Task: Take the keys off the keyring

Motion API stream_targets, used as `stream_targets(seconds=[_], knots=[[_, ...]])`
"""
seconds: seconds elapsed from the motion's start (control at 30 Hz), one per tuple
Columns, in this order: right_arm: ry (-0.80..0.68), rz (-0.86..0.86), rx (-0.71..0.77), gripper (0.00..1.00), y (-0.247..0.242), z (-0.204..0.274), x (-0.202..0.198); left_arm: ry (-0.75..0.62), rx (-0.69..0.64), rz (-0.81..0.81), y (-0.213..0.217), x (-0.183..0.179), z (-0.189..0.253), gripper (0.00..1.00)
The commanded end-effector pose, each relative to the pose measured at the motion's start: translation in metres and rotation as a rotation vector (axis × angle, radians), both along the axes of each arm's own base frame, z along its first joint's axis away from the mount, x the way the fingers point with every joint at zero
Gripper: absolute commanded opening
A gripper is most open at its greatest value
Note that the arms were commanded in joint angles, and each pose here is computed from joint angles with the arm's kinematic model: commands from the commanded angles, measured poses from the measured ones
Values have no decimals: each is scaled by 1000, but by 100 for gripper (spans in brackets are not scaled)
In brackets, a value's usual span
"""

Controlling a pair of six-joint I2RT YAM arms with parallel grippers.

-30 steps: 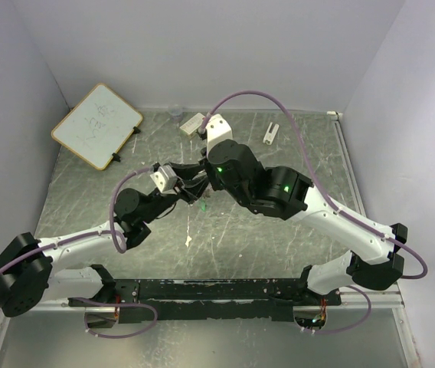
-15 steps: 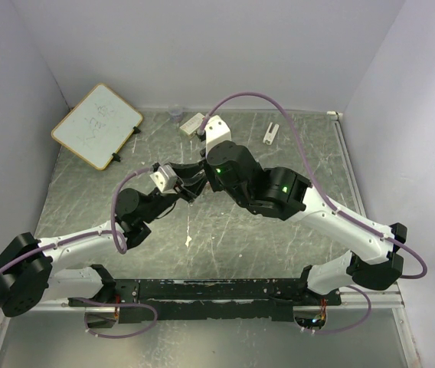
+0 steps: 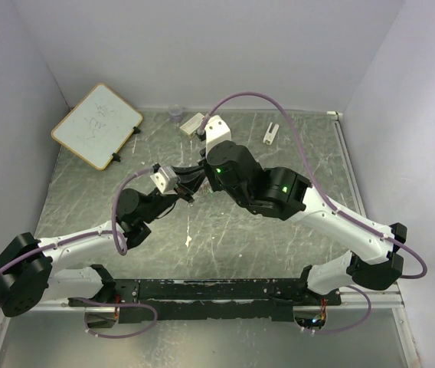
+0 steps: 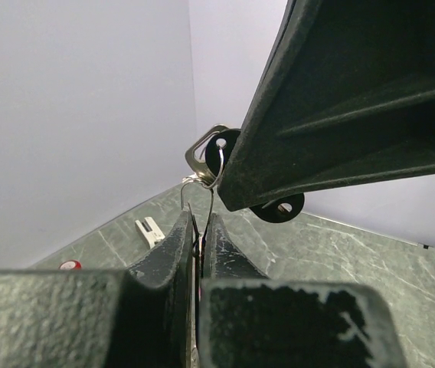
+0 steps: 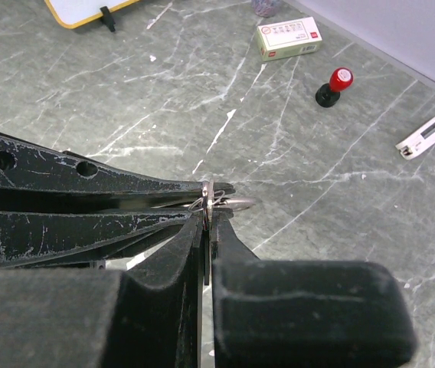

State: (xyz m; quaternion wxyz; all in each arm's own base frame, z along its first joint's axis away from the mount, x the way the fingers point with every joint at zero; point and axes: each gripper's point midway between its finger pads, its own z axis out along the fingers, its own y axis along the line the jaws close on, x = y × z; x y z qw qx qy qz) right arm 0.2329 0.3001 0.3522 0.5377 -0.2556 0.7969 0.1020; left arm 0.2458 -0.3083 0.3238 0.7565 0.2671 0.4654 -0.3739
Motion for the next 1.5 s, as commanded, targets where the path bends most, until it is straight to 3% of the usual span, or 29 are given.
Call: stream_targets(seconds=[0.0, 0.63, 0.9, 1.47], knots=[[-20, -7, 21, 0, 1, 6, 1, -53, -20, -2, 1, -5, 19, 7], [9, -43, -15, 0, -25, 40, -8, -133, 176, 12, 3, -11, -1, 7], [33, -64, -103, 0, -29, 24, -6, -207, 240, -109, -4, -36, 2, 7], [32, 4, -145, 0, -27, 15, -11, -280, 324, -294, -11, -72, 3, 7]])
